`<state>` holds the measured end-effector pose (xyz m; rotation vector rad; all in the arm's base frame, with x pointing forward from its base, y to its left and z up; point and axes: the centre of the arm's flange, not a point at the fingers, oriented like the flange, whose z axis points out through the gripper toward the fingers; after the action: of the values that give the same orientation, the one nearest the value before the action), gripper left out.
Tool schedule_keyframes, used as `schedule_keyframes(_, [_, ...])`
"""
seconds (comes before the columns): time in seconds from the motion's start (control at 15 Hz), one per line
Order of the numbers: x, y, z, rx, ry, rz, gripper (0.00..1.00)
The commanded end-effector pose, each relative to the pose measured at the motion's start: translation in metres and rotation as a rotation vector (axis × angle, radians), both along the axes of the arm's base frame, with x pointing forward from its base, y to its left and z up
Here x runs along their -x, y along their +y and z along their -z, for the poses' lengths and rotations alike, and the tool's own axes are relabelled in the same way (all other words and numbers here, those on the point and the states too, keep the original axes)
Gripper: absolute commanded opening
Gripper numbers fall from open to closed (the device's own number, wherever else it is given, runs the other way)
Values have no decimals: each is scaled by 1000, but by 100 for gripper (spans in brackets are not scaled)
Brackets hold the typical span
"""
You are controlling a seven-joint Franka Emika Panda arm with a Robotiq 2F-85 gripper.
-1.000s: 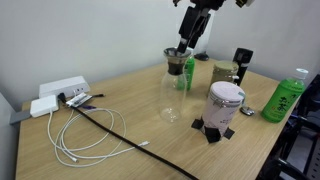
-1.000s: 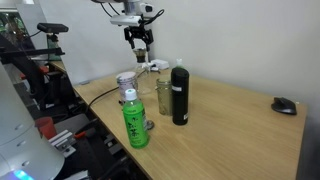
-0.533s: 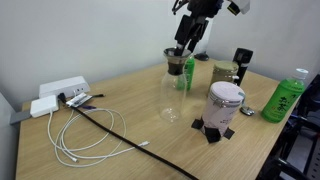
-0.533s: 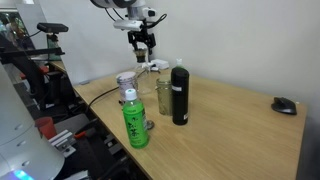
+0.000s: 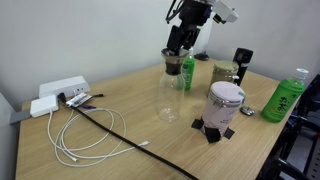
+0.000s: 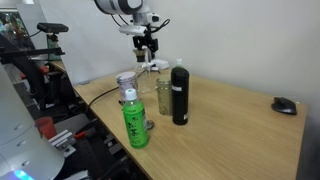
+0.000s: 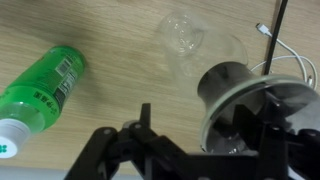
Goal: Move the transparent bottle forward
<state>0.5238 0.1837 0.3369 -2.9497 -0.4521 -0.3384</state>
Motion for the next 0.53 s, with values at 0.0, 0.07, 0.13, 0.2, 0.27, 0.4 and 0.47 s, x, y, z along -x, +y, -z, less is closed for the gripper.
schedule_keyframes(0.0, [-9,-6,-2,-21,23,2,53])
schedule_keyframes(0.07, [-10,-8,-4,-23,26,3,47])
schedule_keyframes(0.13, [-11,-9,-5,-23,34,10,39])
schedule_keyframes(0.2, [-11,-11,-6,-27,38,1,33])
schedule_keyframes(0.27, [-12,-12,-7,-29,42,2,25])
schedule_keyframes(0.4, [-14,-15,-8,-34,53,4,11])
schedule_keyframes(0.47, [-15,-16,-7,-34,58,6,5])
